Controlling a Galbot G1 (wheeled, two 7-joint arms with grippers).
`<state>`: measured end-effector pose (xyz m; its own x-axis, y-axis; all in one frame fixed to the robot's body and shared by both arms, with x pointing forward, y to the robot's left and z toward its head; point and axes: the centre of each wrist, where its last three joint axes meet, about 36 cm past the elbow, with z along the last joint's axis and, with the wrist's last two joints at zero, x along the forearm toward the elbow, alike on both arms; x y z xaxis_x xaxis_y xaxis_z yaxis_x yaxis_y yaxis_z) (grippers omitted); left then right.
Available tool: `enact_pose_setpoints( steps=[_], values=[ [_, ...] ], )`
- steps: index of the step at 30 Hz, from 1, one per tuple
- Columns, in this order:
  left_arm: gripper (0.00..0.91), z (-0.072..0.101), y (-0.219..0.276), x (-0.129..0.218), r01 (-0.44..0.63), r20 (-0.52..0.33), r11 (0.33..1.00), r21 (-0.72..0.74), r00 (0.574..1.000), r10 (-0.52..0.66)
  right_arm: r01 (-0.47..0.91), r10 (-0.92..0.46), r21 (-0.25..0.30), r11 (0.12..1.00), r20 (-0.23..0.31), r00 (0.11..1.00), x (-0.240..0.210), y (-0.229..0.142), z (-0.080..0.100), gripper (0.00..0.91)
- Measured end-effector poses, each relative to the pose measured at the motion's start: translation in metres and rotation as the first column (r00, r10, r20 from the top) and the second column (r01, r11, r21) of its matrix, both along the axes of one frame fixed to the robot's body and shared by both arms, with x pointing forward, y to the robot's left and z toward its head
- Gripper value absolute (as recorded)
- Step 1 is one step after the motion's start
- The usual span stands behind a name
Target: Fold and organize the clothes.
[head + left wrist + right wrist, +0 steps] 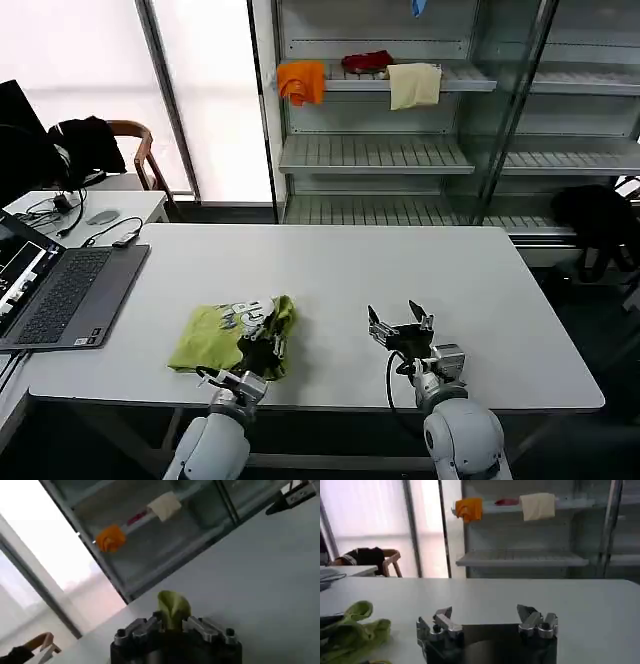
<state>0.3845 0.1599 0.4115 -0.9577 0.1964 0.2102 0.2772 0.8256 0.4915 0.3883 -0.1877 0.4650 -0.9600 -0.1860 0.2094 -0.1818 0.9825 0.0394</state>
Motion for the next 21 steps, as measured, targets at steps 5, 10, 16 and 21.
enact_pose_setpoints(
  steps=[5, 10, 16, 21],
  values=[
    [0.907, -0.005, -0.012, -0.002, 0.007, -0.017, 0.999, -0.033, 1.0, -0.008, -0.003, 0.003, -0.005, 1.0, 0.0, 1.0, 0.0, 0.0, -0.001, 0.907],
    [0.907, -0.003, -0.017, -0.001, 0.019, -0.006, 0.996, -0.088, 1.0, -0.02, -0.006, 0.006, -0.007, 1.0, 0.0, 1.0, 0.0, 0.001, -0.001, 0.907],
    [0.907, 0.014, 0.0, 0.005, 0.013, 0.031, 0.984, -0.177, 0.999, -0.008, -0.012, 0.012, -0.006, 1.0, 0.001, 1.0, 0.002, 0.003, -0.001, 0.907],
    [0.907, 0.022, 0.044, 0.012, -0.048, 0.014, 0.969, -0.242, 0.998, 0.053, -0.015, 0.015, -0.005, 1.0, 0.001, 1.0, 0.003, 0.005, -0.002, 0.907]
  ],
)
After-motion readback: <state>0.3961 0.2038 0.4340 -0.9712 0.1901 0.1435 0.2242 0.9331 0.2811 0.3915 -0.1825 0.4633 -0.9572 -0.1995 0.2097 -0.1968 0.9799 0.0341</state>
